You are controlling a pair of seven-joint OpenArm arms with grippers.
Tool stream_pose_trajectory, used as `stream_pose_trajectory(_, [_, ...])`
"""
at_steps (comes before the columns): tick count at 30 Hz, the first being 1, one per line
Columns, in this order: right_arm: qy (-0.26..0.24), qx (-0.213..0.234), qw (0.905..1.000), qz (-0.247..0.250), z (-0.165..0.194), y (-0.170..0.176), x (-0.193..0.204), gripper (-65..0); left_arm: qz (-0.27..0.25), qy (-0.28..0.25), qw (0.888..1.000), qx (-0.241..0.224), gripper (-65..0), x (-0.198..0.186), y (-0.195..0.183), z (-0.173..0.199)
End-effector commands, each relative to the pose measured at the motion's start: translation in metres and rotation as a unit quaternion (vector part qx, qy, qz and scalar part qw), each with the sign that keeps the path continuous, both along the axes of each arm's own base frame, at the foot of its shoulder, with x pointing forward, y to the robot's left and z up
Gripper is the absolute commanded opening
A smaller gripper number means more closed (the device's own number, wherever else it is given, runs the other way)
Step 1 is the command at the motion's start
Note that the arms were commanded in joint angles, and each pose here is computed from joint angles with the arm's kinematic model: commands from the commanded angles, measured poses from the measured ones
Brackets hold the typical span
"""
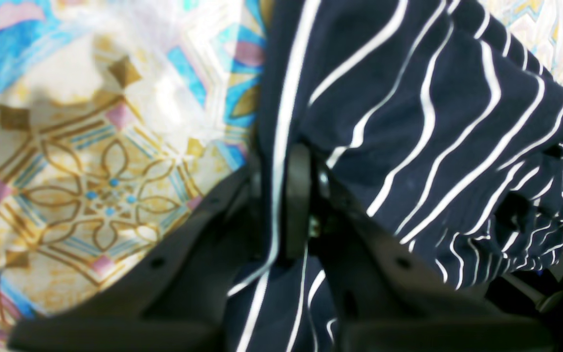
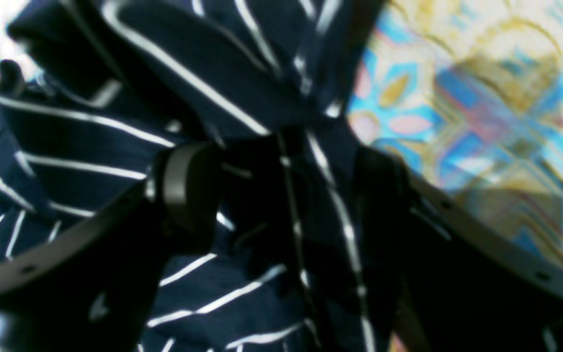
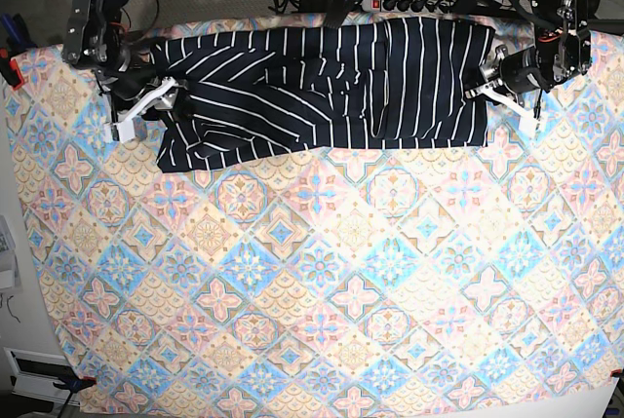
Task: Fold the T-shirt properly
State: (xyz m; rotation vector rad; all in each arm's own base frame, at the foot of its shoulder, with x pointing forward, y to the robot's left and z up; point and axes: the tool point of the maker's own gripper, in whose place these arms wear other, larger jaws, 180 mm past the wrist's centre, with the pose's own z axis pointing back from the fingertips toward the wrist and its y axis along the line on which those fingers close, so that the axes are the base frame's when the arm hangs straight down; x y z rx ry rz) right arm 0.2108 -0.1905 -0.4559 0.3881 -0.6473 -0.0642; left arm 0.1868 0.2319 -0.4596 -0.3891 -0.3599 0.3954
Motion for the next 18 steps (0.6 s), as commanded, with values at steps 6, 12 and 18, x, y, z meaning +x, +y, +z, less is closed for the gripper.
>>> stream_pose_trajectory(6, [0.015,0.016,0.9991,0.035,-0.009,0.004,-0.008,-23.7,-0.004,-0.012,1.000,0.002,-65.0,0.006,0.003,0.007])
stream_pose_trajectory(12, [0.024,0.019,0.9988,0.037,-0.014,0.006,-0.012,-23.7,-0.004,-0.013,1.000,0.002,-65.0,0.007,0.004,0.007])
stream_pose_trajectory(18, [0.045,0.023,0.9964,0.068,-0.018,0.014,-0.021,-24.2,-0.004,-0.013,1.000,0.002,-65.0,0.007,0.004,0.007])
